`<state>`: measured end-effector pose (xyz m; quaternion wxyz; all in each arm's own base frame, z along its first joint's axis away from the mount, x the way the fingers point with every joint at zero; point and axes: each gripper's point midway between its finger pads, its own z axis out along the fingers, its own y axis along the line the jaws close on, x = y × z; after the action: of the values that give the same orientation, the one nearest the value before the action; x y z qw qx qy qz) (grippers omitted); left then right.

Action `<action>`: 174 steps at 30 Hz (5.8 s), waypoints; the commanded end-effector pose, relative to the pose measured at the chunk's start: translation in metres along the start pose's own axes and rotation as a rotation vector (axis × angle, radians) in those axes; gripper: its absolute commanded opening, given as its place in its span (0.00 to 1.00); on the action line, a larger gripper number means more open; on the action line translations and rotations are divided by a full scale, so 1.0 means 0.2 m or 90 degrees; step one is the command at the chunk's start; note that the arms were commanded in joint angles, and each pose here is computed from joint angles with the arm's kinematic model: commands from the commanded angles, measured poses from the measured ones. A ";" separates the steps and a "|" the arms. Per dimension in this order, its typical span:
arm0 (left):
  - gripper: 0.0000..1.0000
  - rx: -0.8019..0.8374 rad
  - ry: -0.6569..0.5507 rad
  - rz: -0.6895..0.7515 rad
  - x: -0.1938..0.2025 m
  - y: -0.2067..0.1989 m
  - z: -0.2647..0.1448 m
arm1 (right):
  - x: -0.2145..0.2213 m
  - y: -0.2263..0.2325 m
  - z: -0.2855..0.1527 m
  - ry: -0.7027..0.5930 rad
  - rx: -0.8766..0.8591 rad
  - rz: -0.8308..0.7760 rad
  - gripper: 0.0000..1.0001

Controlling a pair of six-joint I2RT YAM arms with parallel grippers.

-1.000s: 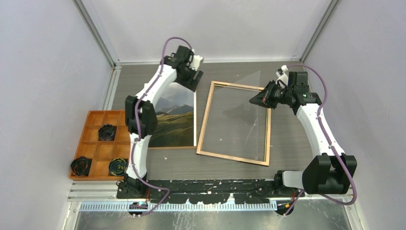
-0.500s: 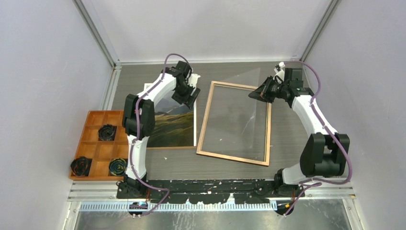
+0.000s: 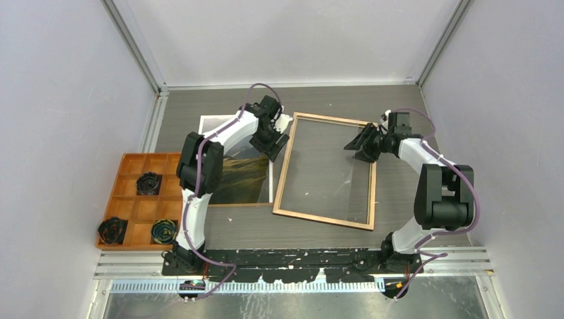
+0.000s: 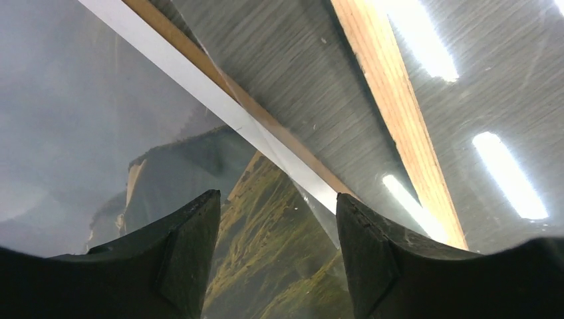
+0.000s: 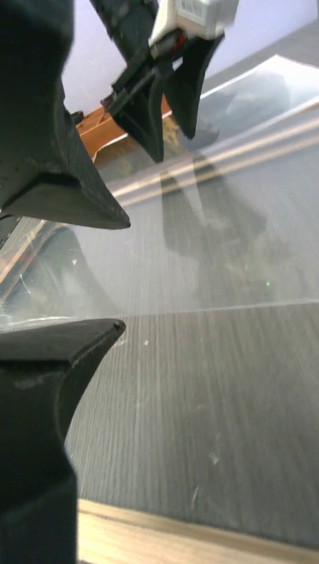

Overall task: Put the photo into the frame
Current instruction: Place the photo frame item at the center of the board, then pick up the photo frame item at the center of the board.

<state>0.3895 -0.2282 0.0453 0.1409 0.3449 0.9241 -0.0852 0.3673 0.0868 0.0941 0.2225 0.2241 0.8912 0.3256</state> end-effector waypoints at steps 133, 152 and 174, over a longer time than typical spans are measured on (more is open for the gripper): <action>0.70 -0.099 0.011 0.075 -0.12 0.08 0.10 | 0.33 0.16 -0.44 -0.165 -0.094 -0.155 0.01; 0.69 -0.080 0.009 0.056 -0.12 0.07 0.10 | 0.40 0.40 -0.57 -0.167 -0.261 -0.200 0.01; 0.68 -0.050 -0.012 0.004 -0.15 0.12 0.07 | 0.30 0.39 -0.47 -0.114 -0.202 -0.197 0.01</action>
<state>0.4247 -0.2199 0.0331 0.1491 0.3384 0.9284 -0.0359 0.2876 0.1204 0.1811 0.3803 0.1097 0.8299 0.3932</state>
